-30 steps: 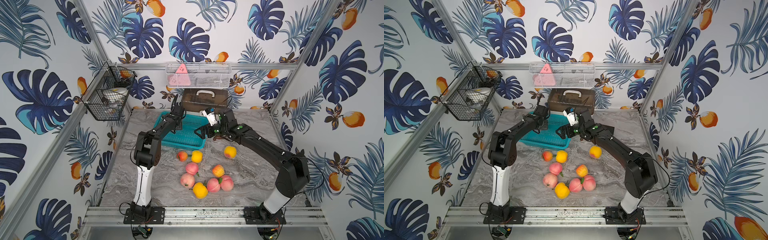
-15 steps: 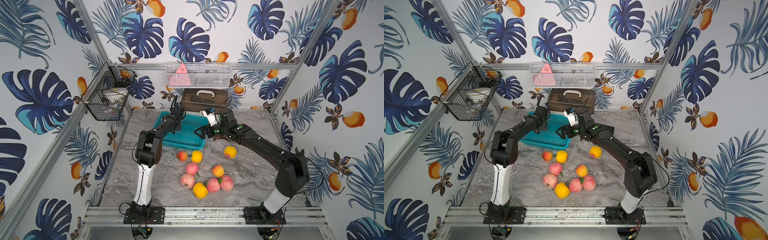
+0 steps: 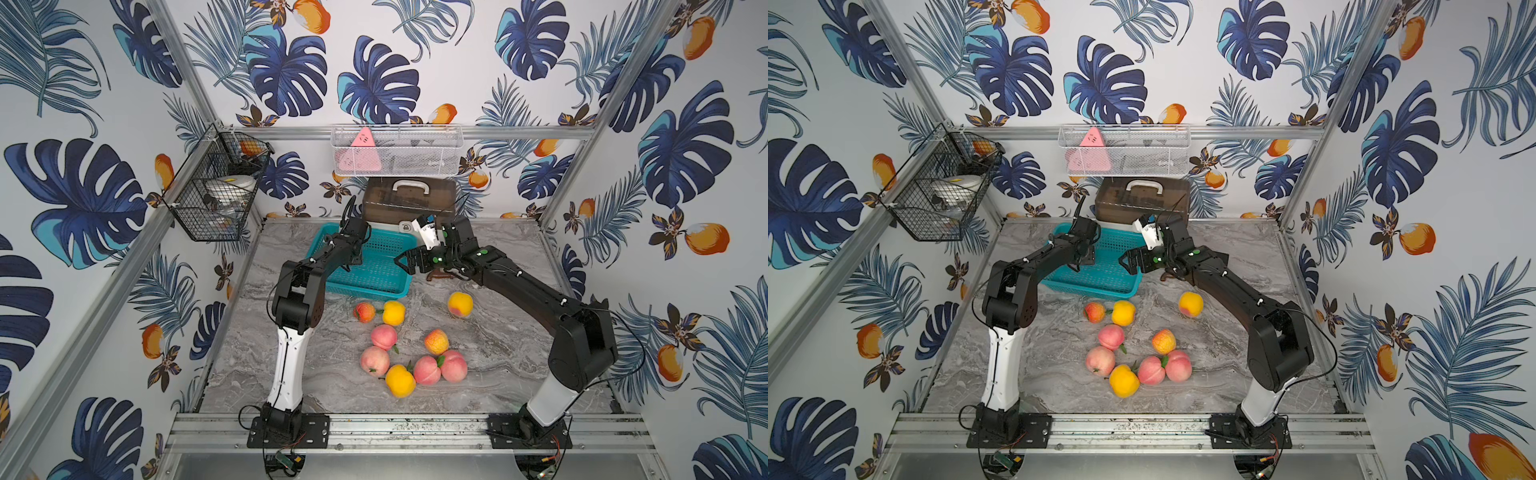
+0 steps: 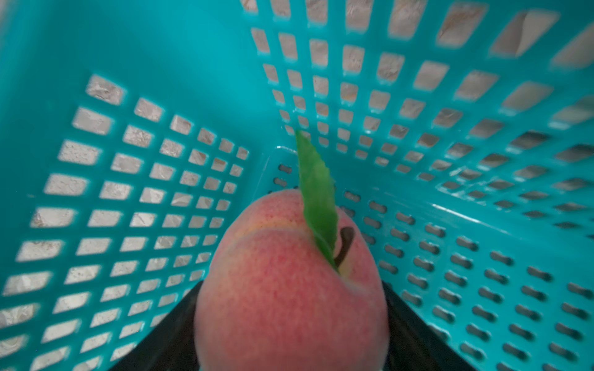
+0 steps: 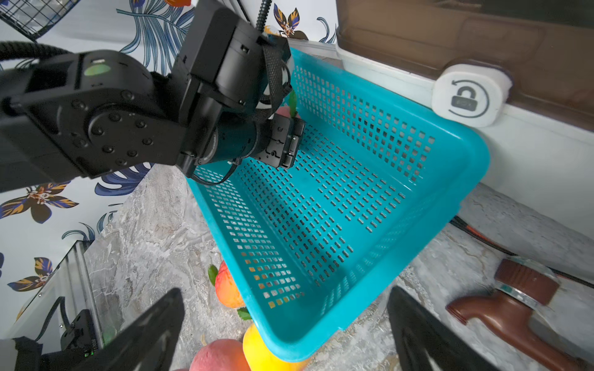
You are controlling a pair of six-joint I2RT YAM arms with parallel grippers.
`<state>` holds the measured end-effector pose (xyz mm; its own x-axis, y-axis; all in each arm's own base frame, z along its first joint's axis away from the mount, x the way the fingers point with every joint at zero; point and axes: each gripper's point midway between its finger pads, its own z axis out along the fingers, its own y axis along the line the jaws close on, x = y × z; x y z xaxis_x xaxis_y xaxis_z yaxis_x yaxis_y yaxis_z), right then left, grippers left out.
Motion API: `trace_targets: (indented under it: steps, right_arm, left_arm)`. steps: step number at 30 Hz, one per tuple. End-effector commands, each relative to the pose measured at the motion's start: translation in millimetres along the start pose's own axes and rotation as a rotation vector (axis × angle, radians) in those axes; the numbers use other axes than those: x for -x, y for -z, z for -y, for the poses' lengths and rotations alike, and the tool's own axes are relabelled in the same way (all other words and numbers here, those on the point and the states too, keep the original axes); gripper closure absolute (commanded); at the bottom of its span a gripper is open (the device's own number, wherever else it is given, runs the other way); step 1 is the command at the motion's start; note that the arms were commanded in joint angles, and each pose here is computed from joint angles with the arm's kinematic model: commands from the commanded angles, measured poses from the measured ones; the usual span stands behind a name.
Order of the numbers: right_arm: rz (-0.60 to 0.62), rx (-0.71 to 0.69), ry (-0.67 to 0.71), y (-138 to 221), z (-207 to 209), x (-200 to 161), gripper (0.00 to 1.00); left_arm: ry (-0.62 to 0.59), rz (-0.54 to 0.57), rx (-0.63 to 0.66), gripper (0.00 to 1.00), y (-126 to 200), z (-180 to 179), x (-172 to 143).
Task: Put the peaches into the basket
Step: Place the peach in the basket, then pick up the peach from the center of the board.
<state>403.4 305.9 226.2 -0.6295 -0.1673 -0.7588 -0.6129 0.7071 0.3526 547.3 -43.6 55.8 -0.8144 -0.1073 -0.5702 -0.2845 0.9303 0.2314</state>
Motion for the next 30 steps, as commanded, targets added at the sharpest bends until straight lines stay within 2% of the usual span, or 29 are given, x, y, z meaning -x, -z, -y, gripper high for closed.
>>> trace_targets:
  steps: [1,5,12,16,18,23,30]
  right_arm:
    - [0.018,-0.002,-0.003,3.5,-0.3,6.7,0.00]
    - [0.027,-0.031,-0.006,10.0,5.0,9.8,0.00]
    - [0.057,-0.122,-0.026,37.1,20.0,12.7,0.00]
    - [0.065,-0.161,-0.050,54.5,21.8,5.8,0.00]
    - [0.032,-0.218,-0.081,61.6,29.4,-4.4,0.00]
    - [-0.048,-0.295,-0.119,70.6,41.9,-35.4,0.00]
    - [-0.112,-0.338,-0.172,72.2,51.3,-68.5,0.00]
  left_arm:
    - [0.030,0.009,0.000,0.19,0.6,-1.8,2.6]
    - [0.032,0.016,-0.004,0.14,7.2,-3.6,5.5]
    - [0.049,0.059,-0.045,0.01,41.2,-9.9,27.5]
    - [0.067,0.080,-0.078,0.01,65.7,-16.4,34.0]
    - [0.077,0.089,-0.110,0.01,80.4,-18.5,33.7]
    - [0.061,0.073,-0.183,0.01,110.0,-17.0,16.8]
    - [0.018,0.008,-0.321,0.01,142.2,7.5,-32.8]
